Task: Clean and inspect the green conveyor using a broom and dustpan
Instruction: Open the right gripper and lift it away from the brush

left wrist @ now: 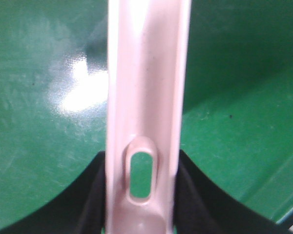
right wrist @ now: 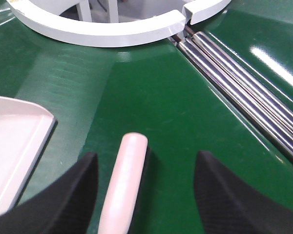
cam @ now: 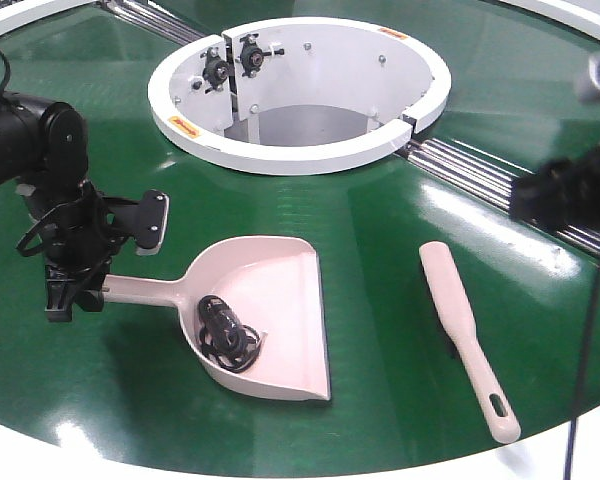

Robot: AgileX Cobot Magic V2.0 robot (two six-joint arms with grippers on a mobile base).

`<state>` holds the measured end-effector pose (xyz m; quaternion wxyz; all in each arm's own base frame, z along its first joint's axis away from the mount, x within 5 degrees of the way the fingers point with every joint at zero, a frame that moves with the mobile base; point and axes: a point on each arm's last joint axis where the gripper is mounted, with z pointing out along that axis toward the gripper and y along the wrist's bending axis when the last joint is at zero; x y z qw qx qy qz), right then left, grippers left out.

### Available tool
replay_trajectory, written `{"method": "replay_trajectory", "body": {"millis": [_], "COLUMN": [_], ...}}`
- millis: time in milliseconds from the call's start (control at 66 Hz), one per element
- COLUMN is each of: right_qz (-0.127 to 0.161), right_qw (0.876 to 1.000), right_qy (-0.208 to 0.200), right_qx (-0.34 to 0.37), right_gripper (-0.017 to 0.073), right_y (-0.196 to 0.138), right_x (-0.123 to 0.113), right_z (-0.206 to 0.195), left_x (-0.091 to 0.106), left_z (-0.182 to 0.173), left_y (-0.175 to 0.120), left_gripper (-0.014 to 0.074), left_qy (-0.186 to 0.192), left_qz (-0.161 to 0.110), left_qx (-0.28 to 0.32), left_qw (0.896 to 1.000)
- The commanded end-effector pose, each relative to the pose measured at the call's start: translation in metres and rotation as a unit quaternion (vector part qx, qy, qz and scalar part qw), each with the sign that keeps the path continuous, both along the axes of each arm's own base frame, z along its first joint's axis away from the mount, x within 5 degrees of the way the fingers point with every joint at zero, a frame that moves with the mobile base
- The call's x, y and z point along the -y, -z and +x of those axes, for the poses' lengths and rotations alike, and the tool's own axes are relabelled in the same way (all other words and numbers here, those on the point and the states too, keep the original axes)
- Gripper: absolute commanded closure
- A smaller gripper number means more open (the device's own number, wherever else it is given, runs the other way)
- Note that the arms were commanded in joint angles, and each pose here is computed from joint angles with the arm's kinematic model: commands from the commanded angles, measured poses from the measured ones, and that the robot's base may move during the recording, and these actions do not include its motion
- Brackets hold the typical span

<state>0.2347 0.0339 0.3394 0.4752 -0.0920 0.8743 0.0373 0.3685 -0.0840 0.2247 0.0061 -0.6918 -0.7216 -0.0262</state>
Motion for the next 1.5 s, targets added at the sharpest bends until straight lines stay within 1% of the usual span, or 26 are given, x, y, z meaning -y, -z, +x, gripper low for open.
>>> {"method": "replay_trajectory", "body": {"millis": [0, 61, 121, 212, 348, 636, 1485], "right_qz": [0.005, 0.005, 0.005, 0.006, 0.008, 0.011, 0.011], "right_qw": [0.997, 0.996, 0.996, 0.996, 0.994, 0.991, 0.991], "right_qy": [0.006, 0.007, 0.007, 0.007, 0.008, 0.01, 0.01], "right_qx": [0.079, 0.084, 0.083, 0.09, 0.106, 0.133, 0.133], "right_gripper": [0.0257, 0.0336, 0.0436, 0.0576, 0.0568, 0.0567, 0.0567], "right_y": [-0.002, 0.009, 0.019, 0.024, 0.022, 0.017, 0.016], "right_x": [0.005, 0.007, 0.009, 0.01, 0.011, 0.012, 0.012], "right_z": [-0.027, -0.043, -0.056, -0.069, -0.077, -0.077, -0.077], "left_x": [0.003, 0.003, 0.003, 0.003, 0.003, 0.003, 0.003], "left_z": [-0.006, -0.006, -0.006, -0.006, -0.006, -0.006, -0.006], "left_y": [-0.024, -0.024, -0.024, -0.024, -0.024, -0.024, -0.024], "left_gripper": [0.06, 0.06, 0.06, 0.06, 0.06, 0.06, 0.06], "left_qy": [-0.01, -0.01, -0.01, -0.01, -0.01, -0.01, -0.01], "left_qz": [-0.017, -0.017, -0.017, -0.017, -0.017, -0.017, -0.018], "left_qx": [0.017, 0.017, 0.017, 0.017, 0.017, 0.017, 0.016], "left_qw": [1.0, 1.0, 1.0, 1.0, 1.0, 1.0, 1.0]}}
